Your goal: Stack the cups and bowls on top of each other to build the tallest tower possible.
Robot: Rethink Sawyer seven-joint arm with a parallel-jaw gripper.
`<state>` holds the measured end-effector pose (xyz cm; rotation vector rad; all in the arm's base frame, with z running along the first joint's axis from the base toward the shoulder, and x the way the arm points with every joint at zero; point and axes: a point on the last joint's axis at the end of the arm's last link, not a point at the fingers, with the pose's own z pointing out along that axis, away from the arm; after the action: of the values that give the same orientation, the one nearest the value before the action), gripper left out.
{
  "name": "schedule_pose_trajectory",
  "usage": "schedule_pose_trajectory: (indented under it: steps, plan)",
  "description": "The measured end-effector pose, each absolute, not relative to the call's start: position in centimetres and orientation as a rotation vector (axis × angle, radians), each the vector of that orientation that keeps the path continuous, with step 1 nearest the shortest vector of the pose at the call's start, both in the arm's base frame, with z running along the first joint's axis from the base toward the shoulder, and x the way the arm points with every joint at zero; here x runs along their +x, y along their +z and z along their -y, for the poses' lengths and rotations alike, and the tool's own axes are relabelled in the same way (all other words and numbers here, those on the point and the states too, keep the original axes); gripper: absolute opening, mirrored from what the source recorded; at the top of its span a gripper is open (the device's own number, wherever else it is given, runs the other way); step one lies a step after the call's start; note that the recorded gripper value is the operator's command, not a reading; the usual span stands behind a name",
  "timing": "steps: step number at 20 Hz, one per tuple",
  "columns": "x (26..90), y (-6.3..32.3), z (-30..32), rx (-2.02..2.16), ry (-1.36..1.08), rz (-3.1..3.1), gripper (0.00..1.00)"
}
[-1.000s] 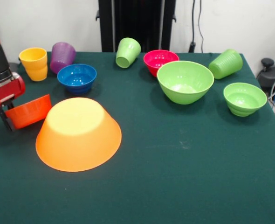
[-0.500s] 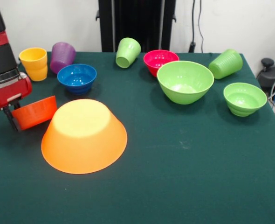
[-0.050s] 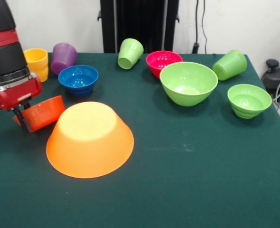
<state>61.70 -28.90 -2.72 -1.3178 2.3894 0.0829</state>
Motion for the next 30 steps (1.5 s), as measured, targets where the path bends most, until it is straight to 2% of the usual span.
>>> schedule_pose_trajectory:
  steps: [9,24,30]
  plan:
    - [62.2,-2.6,25.0,-1.365,0.047,-2.321,0.00]
    - [62.7,-2.2,22.3,-1.439,0.005,-2.286,0.00]
    - [63.1,-0.6,20.9,-1.527,-0.018,-2.294,0.00]
